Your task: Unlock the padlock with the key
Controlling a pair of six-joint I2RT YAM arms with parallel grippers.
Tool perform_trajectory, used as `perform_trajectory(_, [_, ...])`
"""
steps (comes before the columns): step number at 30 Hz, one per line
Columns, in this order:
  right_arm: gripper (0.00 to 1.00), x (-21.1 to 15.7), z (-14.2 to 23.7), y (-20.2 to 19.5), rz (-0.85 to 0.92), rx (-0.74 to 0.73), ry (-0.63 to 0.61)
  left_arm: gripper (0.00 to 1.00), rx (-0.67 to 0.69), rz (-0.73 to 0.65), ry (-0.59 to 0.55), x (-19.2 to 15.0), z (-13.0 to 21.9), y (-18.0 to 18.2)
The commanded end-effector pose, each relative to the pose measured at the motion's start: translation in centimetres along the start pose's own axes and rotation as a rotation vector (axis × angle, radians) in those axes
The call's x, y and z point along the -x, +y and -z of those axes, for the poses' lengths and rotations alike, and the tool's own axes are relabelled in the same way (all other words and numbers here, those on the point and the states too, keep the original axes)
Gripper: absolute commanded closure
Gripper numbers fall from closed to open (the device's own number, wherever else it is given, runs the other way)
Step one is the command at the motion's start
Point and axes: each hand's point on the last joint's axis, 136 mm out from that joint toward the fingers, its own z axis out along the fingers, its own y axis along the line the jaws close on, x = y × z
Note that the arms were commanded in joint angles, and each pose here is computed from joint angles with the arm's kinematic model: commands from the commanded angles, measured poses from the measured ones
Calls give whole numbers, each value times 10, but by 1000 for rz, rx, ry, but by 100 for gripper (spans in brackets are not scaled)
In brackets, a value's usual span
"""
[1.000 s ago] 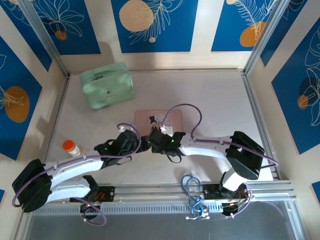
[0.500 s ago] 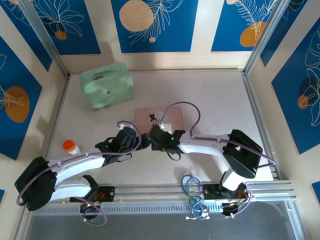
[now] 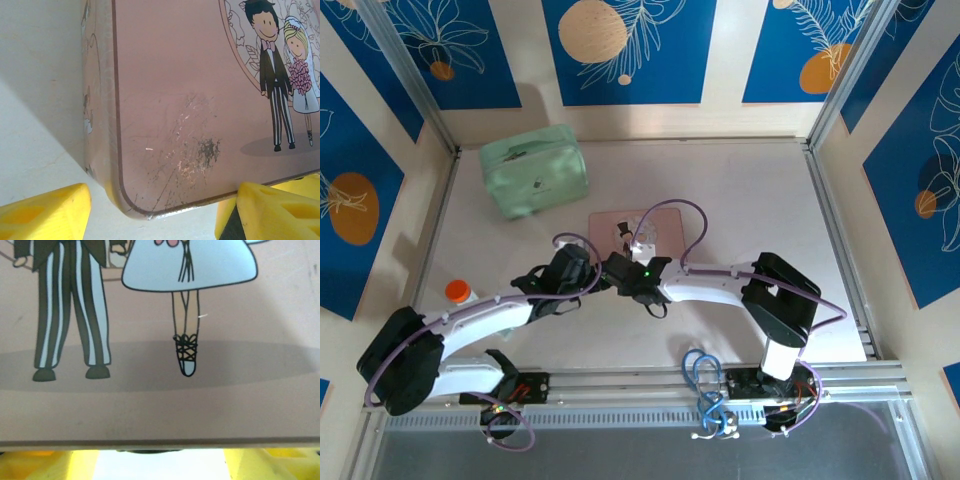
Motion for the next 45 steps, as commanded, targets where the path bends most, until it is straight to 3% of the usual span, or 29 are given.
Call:
perform_trajectory(1, [37, 2, 11, 23, -31, 100, -9, 24, -67, 2, -46, 22, 2, -20])
perform_trajectory(18, [44, -7, -2, 18, -21, 36, 47, 27, -91, 150, -58, 9, 62, 1])
perform_trajectory(35, [53, -1, -11, 6, -54, -29, 62, 40, -89, 237, 19, -30, 56, 28])
perform_trajectory(39, [63, 2, -14, 5, -52, -30, 62, 40, -75, 236, 20, -32, 56, 33])
perform_trajectory(42, [61, 3, -14, 6, -43, -34, 57, 41, -85, 239, 17, -32, 57, 32])
perform_trajectory(45, [54, 3, -17, 4, -47, -43, 64, 41, -84, 234, 16, -32, 58, 32])
